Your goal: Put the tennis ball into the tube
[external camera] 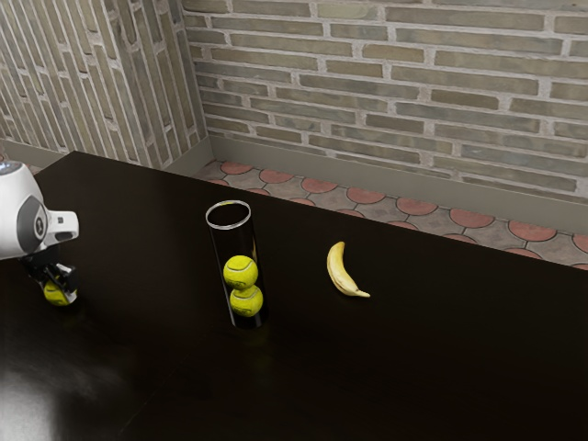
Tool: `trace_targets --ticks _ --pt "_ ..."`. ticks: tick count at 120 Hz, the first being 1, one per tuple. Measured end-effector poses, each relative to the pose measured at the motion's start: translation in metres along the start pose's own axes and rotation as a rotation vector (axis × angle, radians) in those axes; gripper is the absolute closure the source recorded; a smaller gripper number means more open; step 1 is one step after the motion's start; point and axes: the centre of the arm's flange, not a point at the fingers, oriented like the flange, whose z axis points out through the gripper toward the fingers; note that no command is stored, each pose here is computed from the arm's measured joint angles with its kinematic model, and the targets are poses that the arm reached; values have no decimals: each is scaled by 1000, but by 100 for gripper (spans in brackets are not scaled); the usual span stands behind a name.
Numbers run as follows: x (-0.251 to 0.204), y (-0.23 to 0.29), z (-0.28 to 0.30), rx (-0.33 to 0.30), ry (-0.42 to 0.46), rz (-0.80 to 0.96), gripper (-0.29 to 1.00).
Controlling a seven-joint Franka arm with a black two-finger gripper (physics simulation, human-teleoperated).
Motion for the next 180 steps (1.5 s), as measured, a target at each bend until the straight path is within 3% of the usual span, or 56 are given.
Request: trace_targets --ticks 20,44,56,82,111,139,180 --pt "0 1 -16 -15 7 3 39" --pt "5 14 -97 -57 95 7 41" --pt "13 46 -151 -70 143 61 41" --pt "17 131 -249 -26 189 194 40" --pt "23 220 -314 20 208 240 39" --pt "58 296 -320 -1 156 220 38" --pt "87 346 -314 -38 112 136 37"
